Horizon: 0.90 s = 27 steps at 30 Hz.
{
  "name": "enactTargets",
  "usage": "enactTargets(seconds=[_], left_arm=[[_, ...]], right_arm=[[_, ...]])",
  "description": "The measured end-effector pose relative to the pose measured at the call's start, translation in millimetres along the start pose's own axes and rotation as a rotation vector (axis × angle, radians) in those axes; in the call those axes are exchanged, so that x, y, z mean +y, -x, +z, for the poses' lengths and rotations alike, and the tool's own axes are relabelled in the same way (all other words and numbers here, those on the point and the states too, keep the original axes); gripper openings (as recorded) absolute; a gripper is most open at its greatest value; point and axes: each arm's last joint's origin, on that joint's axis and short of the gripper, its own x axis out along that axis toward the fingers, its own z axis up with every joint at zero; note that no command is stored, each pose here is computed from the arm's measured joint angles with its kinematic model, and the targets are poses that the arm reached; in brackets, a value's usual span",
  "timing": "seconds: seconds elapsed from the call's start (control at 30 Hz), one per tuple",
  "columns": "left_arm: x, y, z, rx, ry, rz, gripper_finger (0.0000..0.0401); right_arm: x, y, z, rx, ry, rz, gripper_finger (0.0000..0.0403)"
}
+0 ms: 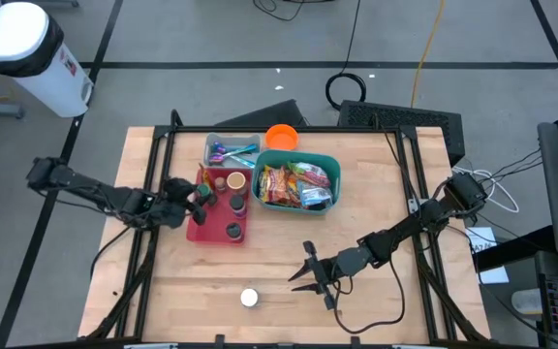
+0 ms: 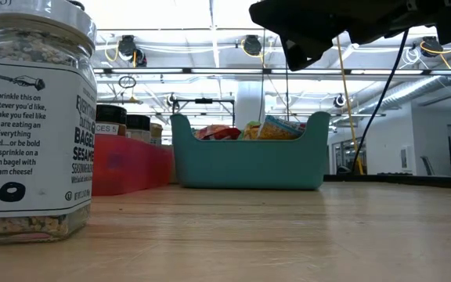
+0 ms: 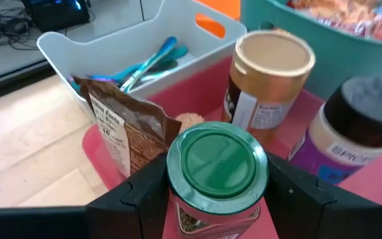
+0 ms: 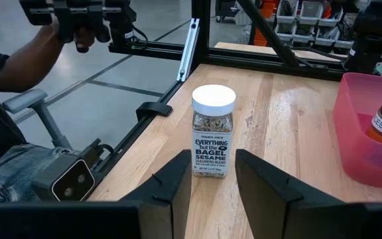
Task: Pick & Place Food Item
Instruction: Put the green spice bottle into the red bin, then put the white spice bottle into the red bin
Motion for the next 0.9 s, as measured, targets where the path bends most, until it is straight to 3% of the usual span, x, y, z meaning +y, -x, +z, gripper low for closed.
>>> enactTargets(seconds=[0.27, 0.57, 0.9], left_arm=[[0.6, -7.1, -1.3, 0.067, -0.026, 0.007, 0.0207], [0.0, -9.2, -2.4, 0.080, -0.031, 0.012, 0.0385], [-13.4, -0.9, 19.8, 0.083, -0.008, -0.124, 0.0336]], right_arm=[[0.0, 0.0, 0.0, 0.000, 0.000, 0.000, 0.0112], [0.0, 0.0, 0.0, 0.000, 0.000, 0.000, 0.0112], [1.3, -6.6, -6.8, -0.037, 0.019, 0.006, 0.0124]])
